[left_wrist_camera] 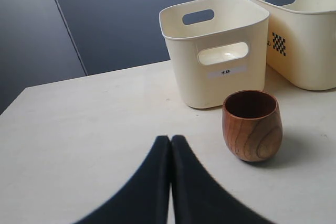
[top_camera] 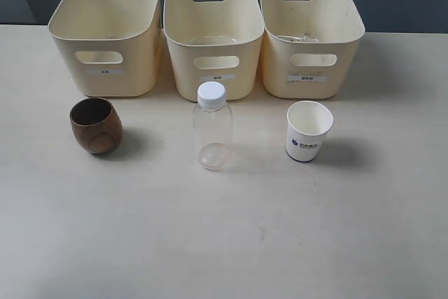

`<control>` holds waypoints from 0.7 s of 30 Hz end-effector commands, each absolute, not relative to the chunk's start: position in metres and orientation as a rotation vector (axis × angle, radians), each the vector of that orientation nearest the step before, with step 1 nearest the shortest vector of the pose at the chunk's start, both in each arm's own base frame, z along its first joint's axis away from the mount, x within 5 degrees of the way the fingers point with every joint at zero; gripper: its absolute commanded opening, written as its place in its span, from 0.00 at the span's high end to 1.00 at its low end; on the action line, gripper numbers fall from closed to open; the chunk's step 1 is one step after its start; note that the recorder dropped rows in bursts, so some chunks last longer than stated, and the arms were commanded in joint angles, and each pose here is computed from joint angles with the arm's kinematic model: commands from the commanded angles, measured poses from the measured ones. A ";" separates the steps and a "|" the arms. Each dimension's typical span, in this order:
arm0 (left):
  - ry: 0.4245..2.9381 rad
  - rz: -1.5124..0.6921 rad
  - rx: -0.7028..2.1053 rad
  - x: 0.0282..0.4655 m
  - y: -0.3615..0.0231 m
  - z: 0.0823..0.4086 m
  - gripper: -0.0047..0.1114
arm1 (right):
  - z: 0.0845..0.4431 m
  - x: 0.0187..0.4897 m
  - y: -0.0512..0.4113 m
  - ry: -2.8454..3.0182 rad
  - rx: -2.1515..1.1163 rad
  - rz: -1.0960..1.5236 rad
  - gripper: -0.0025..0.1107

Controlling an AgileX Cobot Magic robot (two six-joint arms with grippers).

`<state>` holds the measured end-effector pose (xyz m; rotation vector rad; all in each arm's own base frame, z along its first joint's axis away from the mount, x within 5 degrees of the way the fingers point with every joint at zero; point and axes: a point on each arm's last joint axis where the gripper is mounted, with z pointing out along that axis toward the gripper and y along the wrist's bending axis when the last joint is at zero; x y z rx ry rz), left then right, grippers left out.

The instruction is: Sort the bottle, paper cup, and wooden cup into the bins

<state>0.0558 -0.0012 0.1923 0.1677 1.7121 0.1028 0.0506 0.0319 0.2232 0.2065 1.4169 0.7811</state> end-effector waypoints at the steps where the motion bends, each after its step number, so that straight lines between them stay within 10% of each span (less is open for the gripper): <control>1: 1.708 0.097 0.167 0.056 -0.001 0.192 0.96 | 0.222 0.046 0.043 1.439 0.055 0.828 0.98; 21: 1.708 0.097 0.167 0.056 -0.001 0.192 0.96 | 0.205 0.041 0.054 1.594 -0.248 0.675 0.98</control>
